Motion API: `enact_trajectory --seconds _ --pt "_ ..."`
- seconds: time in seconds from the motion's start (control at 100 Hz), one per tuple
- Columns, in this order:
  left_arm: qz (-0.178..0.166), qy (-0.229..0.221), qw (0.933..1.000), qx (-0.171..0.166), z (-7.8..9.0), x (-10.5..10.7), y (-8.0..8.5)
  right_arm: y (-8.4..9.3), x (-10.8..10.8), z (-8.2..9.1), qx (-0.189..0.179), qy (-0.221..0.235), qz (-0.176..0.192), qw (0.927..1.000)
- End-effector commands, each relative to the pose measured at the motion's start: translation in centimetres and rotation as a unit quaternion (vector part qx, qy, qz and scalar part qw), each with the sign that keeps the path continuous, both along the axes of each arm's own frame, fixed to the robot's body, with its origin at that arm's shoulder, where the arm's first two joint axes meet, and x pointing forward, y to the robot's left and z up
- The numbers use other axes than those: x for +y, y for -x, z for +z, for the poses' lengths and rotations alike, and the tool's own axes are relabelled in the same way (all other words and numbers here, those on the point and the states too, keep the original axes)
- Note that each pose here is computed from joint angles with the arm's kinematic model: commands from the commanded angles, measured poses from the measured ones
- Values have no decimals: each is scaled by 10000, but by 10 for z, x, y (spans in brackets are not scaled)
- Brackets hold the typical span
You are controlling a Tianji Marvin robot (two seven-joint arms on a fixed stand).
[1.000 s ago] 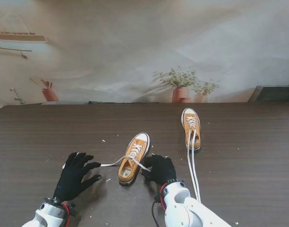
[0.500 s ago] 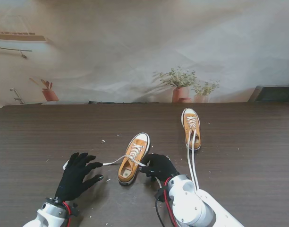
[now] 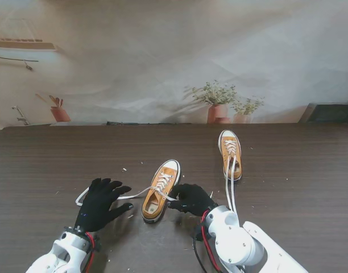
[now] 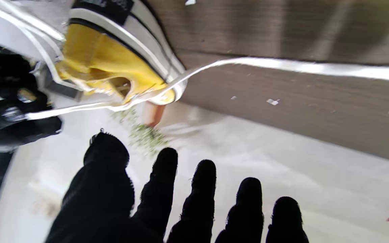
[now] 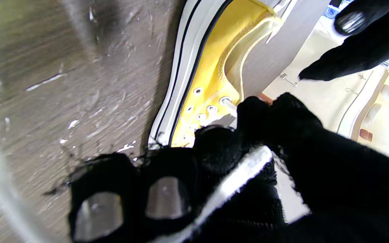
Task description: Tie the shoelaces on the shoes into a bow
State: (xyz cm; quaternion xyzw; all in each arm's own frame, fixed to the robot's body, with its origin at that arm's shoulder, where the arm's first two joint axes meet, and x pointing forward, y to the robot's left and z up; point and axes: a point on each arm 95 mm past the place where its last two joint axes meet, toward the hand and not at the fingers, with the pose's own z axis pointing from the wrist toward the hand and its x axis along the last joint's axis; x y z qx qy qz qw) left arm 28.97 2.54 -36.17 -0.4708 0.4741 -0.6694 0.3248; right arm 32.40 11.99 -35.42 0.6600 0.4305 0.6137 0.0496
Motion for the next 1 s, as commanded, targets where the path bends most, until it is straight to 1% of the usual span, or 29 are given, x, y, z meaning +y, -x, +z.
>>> enact_trajectory --seconds 0.0,0.1,0.18,0.23,0.31,0.37,0.49,0.64,0.8,0.99 --pt "-128 -17 9999 19 18 -11 -8 2 0 -3 84 10 80 9999" --pt "-35 -509 9980 362 29 -17 -17 4 2 -6 138 -48 95 9998" --pt "-19 -803 9948 628 34 -23 -26 5 3 -8 269 -140 123 9995" --pt "-45 -1013 9916 800 36 -26 -32 6 4 -9 365 -211 122 9990" --pt "-62 -1276 9874 931 38 -32 -43 7 4 -11 434 -205 173 9987" --pt "-92 -1449 9848 952 38 -35 -52 8 4 -11 461 -209 196 9985" --pt "-162 -1655 9805 1048 33 -41 -65 9 4 -11 501 -186 263 9982" --pt "-226 -1870 9753 1154 25 -48 -76 9 5 -12 570 -169 299 9978" --pt "-256 -1882 9739 1240 14 -52 -85 10 3 -12 605 -120 275 9977" --pt "-307 -1953 9703 1394 -1 -57 -92 11 -1 -13 651 -115 233 9975"
